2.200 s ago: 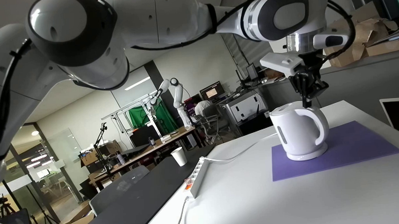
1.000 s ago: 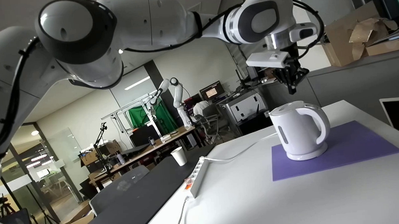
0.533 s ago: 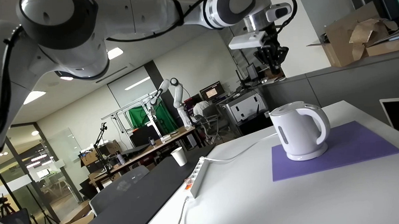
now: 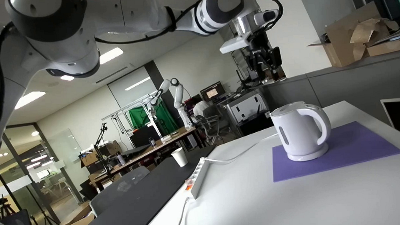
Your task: Press the kettle switch
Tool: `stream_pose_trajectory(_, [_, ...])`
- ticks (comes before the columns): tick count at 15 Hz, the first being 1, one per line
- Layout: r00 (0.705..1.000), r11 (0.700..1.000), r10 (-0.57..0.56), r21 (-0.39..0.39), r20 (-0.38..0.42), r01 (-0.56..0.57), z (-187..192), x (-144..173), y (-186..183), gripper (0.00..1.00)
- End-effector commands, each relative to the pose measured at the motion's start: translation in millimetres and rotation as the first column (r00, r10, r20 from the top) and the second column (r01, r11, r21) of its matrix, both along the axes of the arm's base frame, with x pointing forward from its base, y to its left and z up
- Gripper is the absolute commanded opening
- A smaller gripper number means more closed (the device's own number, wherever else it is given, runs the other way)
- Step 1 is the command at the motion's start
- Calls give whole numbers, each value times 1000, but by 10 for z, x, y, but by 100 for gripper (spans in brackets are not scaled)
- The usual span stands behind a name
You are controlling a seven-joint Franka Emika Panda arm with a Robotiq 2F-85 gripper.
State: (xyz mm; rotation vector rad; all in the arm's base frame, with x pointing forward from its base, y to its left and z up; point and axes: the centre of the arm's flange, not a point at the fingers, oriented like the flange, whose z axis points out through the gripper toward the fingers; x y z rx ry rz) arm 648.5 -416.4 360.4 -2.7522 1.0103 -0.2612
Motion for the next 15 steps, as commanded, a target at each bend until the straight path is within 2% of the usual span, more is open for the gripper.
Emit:
stream_pose_trajectory(1, [996, 999, -10, -38, -90, 7, 108, -200, 380, 98])
stream_pose_trajectory(5, [984, 996, 20, -77, -176, -34, 165, -267, 656, 100])
stream_pose_trajectory(10, [971, 992, 48, -99, -235, -73, 218, -380, 946, 100])
stream_pose_trajectory(11, [976, 991, 76, -90, -206, -96, 135, -154, 777, 100])
stream_pose_trajectory(15, [972, 991, 80, -87, -221, -102, 152, -222, 864, 100])
